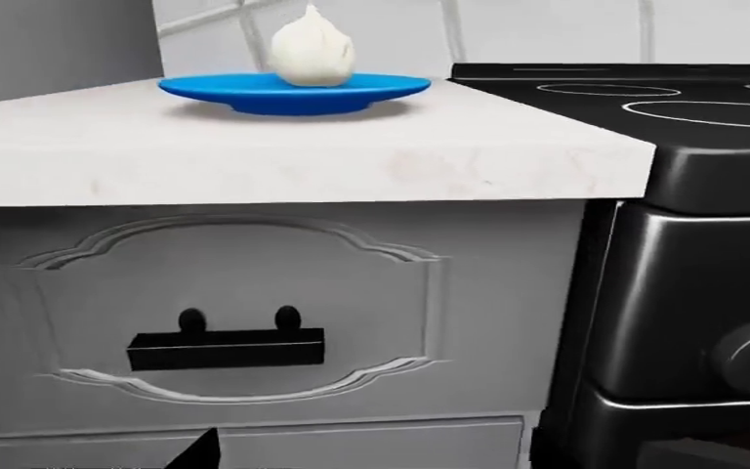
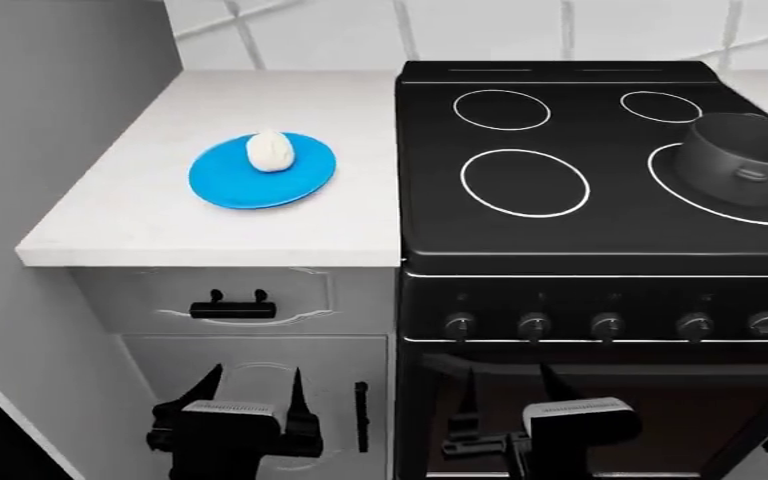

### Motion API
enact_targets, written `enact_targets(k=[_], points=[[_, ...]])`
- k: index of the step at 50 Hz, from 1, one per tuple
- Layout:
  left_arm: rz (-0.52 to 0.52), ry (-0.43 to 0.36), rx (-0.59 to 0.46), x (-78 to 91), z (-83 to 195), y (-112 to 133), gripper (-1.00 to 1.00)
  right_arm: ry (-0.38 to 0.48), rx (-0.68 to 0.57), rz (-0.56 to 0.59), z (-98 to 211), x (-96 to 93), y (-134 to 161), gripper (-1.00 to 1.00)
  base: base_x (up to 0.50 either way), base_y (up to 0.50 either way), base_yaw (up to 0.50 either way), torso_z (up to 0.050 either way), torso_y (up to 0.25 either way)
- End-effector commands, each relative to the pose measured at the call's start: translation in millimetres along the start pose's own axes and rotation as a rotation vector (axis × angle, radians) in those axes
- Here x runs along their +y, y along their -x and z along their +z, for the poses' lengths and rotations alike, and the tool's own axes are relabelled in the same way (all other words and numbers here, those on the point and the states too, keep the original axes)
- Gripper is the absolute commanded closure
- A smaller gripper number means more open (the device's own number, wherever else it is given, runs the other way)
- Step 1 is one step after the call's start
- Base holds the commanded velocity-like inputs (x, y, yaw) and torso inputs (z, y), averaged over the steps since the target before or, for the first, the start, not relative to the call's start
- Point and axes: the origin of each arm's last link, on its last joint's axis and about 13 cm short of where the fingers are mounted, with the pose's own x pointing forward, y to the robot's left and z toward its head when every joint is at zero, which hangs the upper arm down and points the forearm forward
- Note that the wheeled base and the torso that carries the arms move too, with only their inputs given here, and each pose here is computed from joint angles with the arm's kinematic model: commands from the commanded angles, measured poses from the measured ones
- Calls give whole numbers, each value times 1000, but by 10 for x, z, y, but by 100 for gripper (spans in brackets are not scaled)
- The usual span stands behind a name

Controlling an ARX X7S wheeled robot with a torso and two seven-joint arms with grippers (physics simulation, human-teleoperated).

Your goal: Frozen meat rests on a plate on the counter. Retrieve the meat and place it in a pot on a burner. Then turn the burner on.

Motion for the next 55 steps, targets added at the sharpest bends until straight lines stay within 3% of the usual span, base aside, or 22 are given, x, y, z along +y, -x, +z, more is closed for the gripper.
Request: enact_targets(k=[1,8,10,16,19,20,21,23,26,28,34,55], points=[[53,-6,22,13,177,-17,-100,-36,-5,-16,224,-35,14,-100,0,0,0,11,0],[67,-42,128,93,757,15,-100,43,35,34,802,-150,158,-100,0,0,0,0,0],[30,-11,149,126,980,43,-100,91,24,39,1035,-205,180,-100,0,0,0,0,0],[-58,41,202,245,1648,97,-100,88,22,86,1866,-322,204,-100,0,0,0,0,0],[79,22,216,434,1919,-21,-100,99,8,-115,2190,-596,24,-100,0,0,0,0,0],[99,17,220,445,2021,-38,-100,111,-13,-128,2316,-600,-33,-100,0,0,0,0,0],[92,16,221,442,2126,-40,-100,120,-50,-133,2436,-560,-27,-100,0,0,0,0,0],[-28,29,228,428,2335,-2,-100,114,-96,-151,2622,-478,83,-100,0,0,0,0,0],[-22,49,245,466,2553,-37,-100,105,-59,159,2813,-435,335,-100,26,0,0,0,0],[-16,59,249,488,2664,-55,-100,104,-76,181,2930,-454,371,-100,416,31,0,0,0],[-1,88,239,524,2809,-88,-100,138,-106,189,3057,-450,401,-100,500,35,0,0,0],[4,100,238,556,2817,-169,-100,180,-142,194,3183,-417,400,-100,500,35,0,0,0]])
